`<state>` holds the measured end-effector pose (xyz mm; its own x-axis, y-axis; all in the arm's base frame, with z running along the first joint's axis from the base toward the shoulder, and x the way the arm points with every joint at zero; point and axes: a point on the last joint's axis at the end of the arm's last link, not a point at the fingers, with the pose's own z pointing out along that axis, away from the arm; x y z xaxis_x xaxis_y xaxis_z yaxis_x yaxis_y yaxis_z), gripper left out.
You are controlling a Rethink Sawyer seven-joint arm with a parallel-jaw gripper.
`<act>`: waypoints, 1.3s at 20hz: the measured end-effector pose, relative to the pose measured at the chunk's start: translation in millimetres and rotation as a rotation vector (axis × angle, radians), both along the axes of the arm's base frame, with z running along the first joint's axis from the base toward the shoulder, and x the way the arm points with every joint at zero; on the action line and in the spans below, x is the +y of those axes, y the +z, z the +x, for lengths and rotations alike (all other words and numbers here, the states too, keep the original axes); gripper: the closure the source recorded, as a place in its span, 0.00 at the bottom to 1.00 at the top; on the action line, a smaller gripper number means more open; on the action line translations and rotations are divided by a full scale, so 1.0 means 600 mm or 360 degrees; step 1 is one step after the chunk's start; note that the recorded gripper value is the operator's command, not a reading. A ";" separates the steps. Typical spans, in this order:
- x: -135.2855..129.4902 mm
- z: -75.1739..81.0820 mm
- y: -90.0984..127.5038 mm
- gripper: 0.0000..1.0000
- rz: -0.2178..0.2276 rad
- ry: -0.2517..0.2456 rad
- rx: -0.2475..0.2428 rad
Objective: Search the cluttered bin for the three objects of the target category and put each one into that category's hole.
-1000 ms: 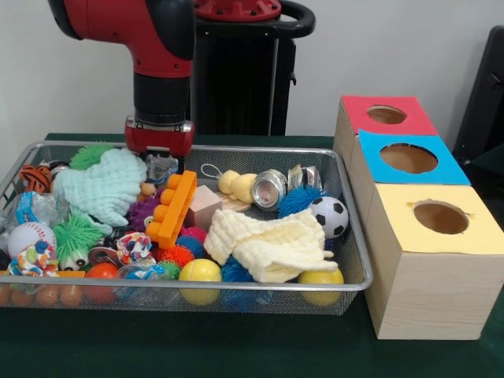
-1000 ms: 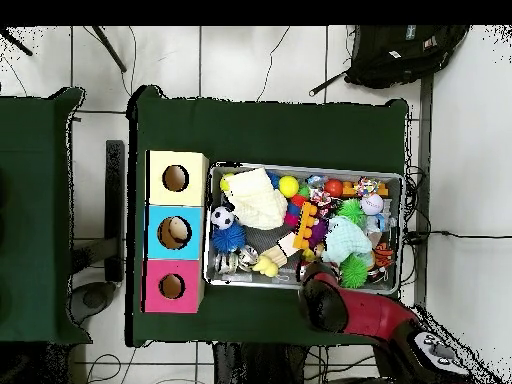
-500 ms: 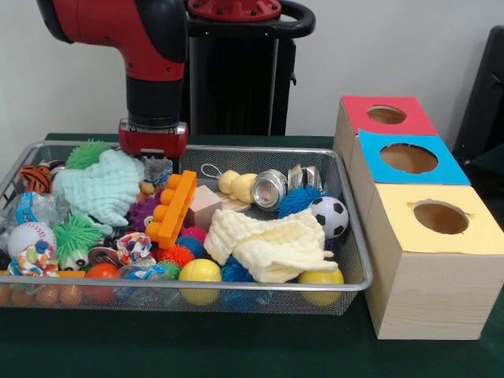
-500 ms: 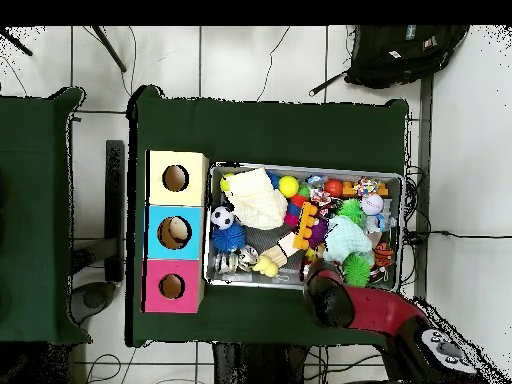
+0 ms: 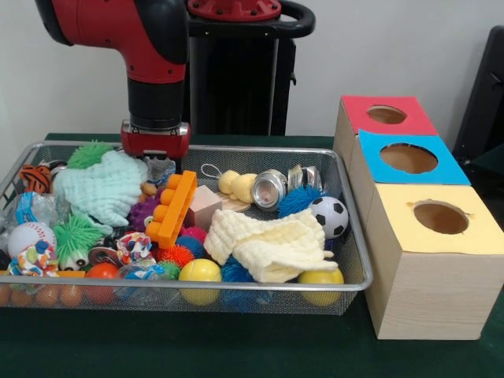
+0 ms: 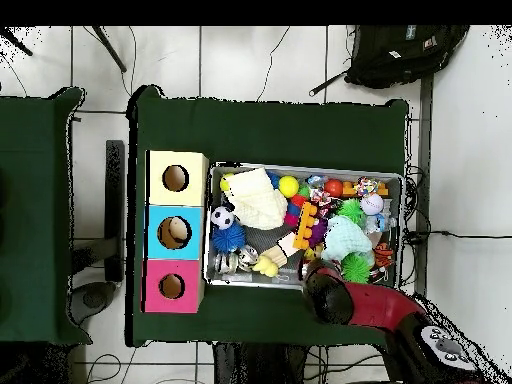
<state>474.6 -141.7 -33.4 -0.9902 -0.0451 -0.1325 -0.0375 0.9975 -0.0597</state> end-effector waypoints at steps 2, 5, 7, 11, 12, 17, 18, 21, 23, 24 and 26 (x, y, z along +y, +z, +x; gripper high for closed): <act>0.004 0.001 0.000 0.00 0.0000 0.0009 0.0001; 0.020 0.002 0.003 0.00 0.0002 0.0035 0.0003; 0.028 0.004 0.009 0.00 -0.0002 0.0053 -0.0002; 0.033 0.007 0.023 0.00 -0.0011 0.0067 -0.0011; 0.033 0.008 0.029 0.00 -0.0014 0.0065 -0.0014; 0.033 0.011 0.061 0.00 -0.0024 0.0034 -0.0011; 0.035 0.011 0.065 0.00 -0.0024 0.0030 -0.0007; 0.047 0.011 0.077 0.00 -0.0022 0.0026 0.0012; 0.064 0.015 0.081 0.00 -0.0022 0.0044 0.0031; 0.069 0.016 0.082 0.00 -0.0021 0.0050 0.0034; 0.089 0.019 0.081 0.00 -0.0017 0.0073 0.0043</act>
<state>486.0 -88.5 15.1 -0.9903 -0.0917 -0.1048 -0.0848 0.9940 -0.0686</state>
